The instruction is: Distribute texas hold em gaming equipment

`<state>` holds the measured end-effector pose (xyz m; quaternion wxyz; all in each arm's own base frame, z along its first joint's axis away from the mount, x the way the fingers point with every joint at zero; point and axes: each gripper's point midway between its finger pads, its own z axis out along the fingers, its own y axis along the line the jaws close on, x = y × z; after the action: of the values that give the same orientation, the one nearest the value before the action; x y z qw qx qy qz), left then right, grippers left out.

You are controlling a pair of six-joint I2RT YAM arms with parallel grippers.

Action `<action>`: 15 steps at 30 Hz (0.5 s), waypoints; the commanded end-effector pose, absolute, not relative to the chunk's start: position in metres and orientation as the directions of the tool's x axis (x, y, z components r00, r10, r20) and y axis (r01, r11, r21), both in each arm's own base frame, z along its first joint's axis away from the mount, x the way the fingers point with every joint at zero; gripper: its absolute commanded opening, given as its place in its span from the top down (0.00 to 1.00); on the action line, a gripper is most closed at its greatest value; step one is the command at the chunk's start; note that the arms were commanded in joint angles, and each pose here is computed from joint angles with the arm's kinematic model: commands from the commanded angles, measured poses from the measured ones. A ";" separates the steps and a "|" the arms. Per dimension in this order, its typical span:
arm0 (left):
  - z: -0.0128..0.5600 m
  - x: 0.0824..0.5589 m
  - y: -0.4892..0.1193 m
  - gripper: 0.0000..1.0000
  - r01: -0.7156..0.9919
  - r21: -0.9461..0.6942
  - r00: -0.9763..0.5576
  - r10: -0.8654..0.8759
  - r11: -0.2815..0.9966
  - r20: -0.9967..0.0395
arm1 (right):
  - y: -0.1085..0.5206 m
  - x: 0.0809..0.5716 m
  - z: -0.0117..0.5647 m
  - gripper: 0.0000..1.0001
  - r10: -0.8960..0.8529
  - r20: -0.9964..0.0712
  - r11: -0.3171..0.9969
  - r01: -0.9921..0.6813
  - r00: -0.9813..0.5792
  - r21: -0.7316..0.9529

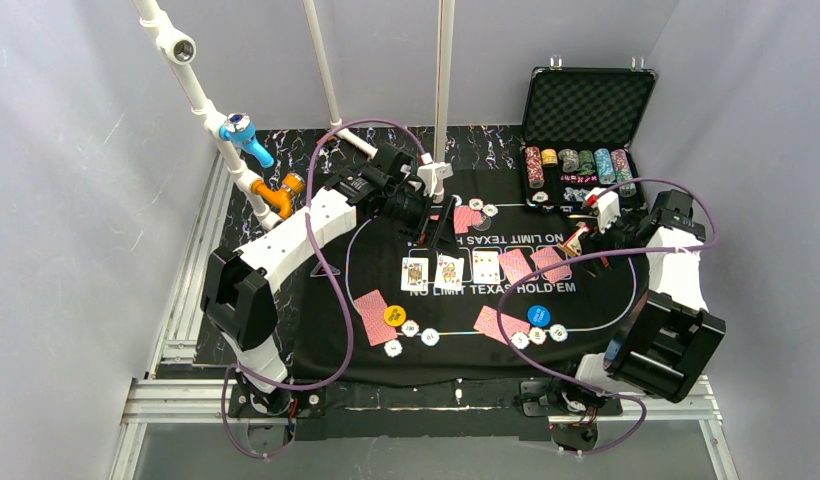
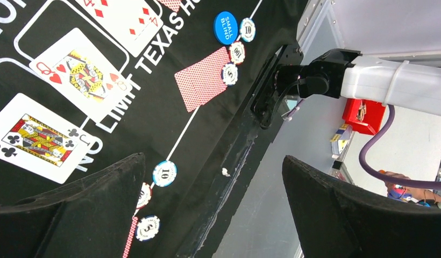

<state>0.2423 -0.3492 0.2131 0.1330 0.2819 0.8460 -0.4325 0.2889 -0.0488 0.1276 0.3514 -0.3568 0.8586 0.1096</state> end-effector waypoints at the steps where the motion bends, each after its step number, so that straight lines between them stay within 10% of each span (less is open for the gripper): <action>1: 0.231 0.230 -0.337 0.02 0.635 -0.629 -0.773 0.385 0.449 -0.505 | -0.053 0.309 0.120 0.99 -0.588 -0.713 0.665 -0.730 -0.382 -0.157; 15: 0.223 0.226 -0.327 0.02 0.632 -0.616 -0.774 0.417 0.471 -0.476 | -0.084 0.324 0.072 0.99 -0.575 -0.698 0.682 -0.722 -0.426 -0.121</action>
<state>0.2318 -0.3355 0.2093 0.1209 0.2963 0.8526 -0.4131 0.3119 -0.0778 0.0752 0.3502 -0.3715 0.8528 0.1101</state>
